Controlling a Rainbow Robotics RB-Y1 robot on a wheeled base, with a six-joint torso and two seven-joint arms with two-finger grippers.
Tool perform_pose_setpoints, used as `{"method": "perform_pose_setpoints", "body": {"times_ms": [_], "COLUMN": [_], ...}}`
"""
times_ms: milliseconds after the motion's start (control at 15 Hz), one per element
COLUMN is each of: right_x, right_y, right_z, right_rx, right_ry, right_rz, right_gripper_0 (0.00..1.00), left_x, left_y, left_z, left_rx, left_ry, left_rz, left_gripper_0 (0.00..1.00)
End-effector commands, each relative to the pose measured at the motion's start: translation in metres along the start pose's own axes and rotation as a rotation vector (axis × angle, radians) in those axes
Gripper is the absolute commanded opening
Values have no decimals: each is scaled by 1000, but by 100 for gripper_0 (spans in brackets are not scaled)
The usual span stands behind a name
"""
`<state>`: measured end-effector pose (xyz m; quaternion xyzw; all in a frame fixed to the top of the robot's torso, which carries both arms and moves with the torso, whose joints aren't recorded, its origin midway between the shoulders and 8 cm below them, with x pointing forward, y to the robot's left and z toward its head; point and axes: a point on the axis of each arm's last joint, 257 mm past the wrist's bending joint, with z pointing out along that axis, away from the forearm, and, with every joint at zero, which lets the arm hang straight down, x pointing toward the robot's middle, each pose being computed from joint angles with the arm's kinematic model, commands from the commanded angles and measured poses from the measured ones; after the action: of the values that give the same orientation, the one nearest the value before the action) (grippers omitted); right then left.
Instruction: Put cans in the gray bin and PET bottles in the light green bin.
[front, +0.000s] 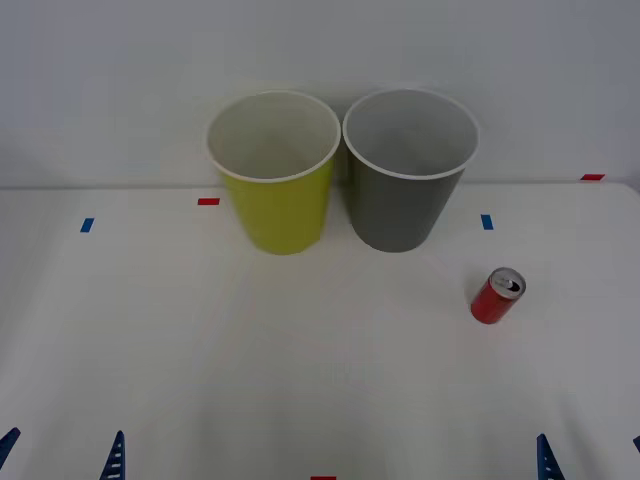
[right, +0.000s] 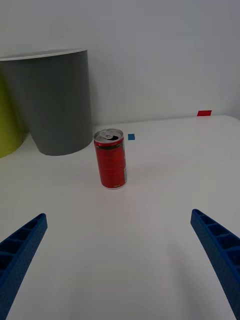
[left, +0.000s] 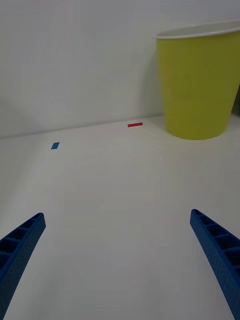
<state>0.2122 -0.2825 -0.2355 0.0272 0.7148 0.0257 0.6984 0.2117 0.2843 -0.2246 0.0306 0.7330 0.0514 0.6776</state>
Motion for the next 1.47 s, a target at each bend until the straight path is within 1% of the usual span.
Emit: {"method": "perform_pose_setpoints", "body": {"times_ms": [67,1133,1200,1267,1333,1400,1467], "right_x": [0,0,19,17,9,4,2], "right_y": [0,0,-5,-1,1,3,2], "right_z": [0,0,0,0,2,3,5], "right_rx": [0,0,18,18,20,25,29], "right_ry": [0,0,36,20,-14,-36,-44], "right_rz": [0,0,5,9,3,-5,-10], "right_gripper_0": [100,100,100,100,100,100,100], "left_x": [0,0,0,0,0,0,0], "left_y": [0,0,0,0,0,0,0], "left_z": [0,0,0,0,0,0,0], "left_rx": [0,0,0,0,0,0,0], "left_ry": [0,0,0,0,0,0,0], "left_rz": [0,0,0,0,0,0,0], "left_gripper_0": [100,100,100,100,100,100,100]}}
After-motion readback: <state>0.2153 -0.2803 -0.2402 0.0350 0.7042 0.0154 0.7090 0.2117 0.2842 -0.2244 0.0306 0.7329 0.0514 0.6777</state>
